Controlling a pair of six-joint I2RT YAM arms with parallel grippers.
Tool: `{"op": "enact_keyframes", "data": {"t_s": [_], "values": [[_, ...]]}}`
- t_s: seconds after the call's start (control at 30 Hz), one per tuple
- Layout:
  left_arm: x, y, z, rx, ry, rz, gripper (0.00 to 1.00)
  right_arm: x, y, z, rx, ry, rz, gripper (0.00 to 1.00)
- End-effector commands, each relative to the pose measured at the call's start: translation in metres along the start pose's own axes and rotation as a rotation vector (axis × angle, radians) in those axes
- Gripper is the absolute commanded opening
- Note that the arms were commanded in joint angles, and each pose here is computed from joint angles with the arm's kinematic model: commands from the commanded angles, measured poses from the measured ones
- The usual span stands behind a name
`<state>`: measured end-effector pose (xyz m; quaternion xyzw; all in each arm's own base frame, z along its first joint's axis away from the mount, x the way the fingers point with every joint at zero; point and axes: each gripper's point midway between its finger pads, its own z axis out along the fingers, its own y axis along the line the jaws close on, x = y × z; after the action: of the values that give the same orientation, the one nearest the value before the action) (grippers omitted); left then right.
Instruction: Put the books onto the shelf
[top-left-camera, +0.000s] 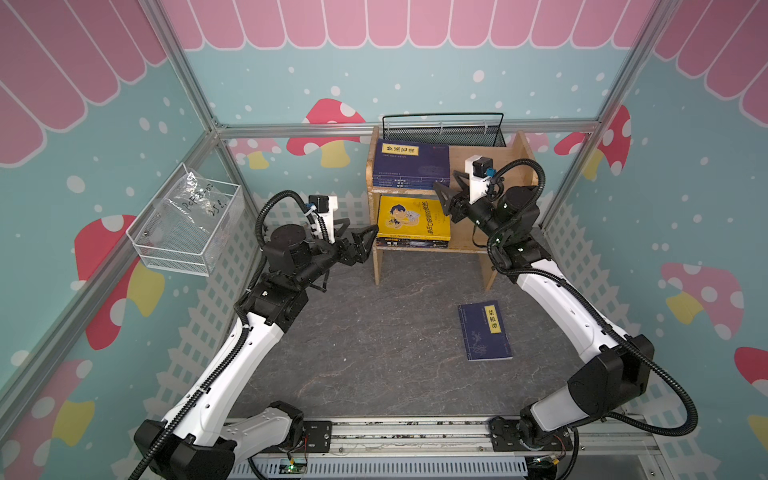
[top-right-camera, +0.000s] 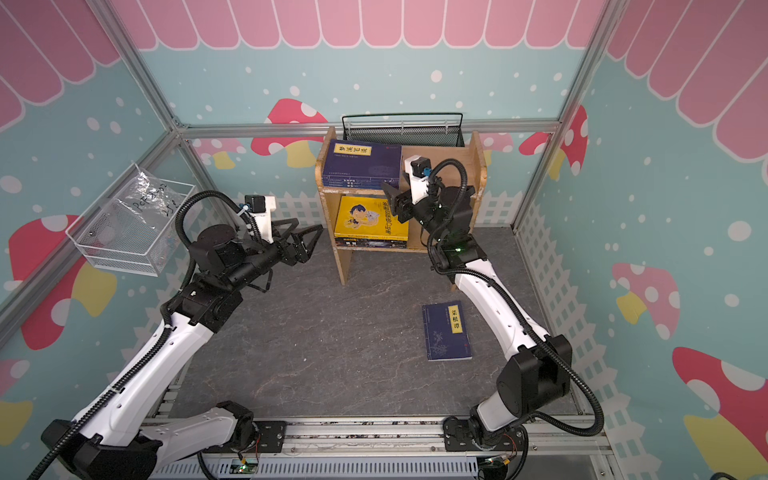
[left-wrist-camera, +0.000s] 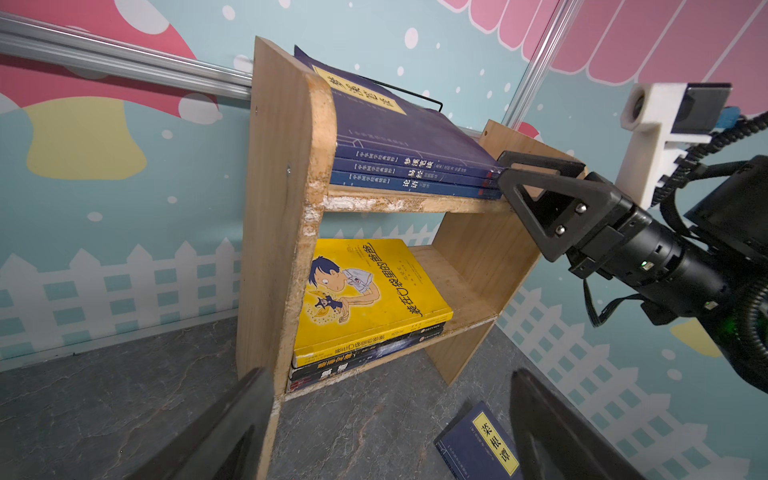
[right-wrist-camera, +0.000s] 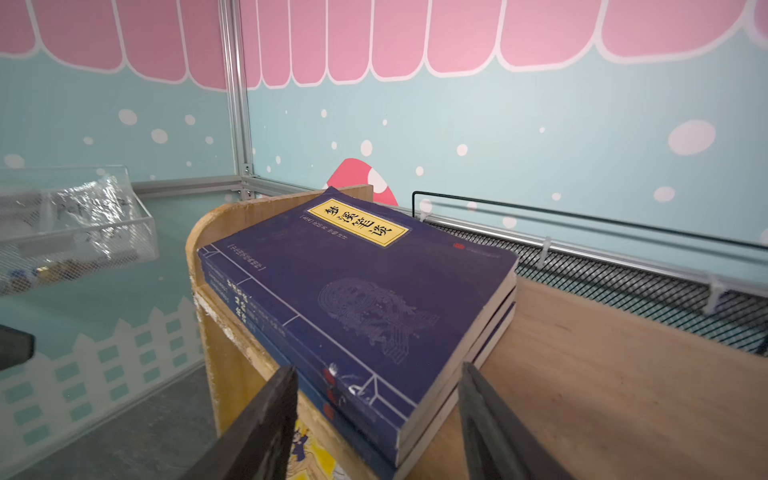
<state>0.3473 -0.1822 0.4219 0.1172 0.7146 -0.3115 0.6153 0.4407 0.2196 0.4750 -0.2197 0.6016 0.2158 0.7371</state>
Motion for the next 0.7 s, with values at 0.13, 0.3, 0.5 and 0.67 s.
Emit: {"op": "enact_keyframes", "data": {"t_s": [0.13, 0.3, 0.5, 0.67], "values": [[0.01, -0.004, -0.008, 0.017, 0.015, -0.011, 0.91, -0.036, -0.005, -0.051, 0.101, -0.038, -0.031, 0.77], [0.045, -0.006, -0.006, 0.048, 0.087, -0.09, 0.95, -0.006, -0.012, -0.093, 0.202, 0.097, 0.009, 0.83], [0.115, -0.023, 0.011, 0.088, 0.238, -0.207, 0.99, 0.056, -0.033, -0.168, 0.448, 0.302, 0.09, 0.9], [0.173, -0.039, 0.03, 0.094, 0.319, -0.331, 1.0, 0.127, -0.034, -0.215, 0.547, 0.416, 0.174, 0.99]]}}
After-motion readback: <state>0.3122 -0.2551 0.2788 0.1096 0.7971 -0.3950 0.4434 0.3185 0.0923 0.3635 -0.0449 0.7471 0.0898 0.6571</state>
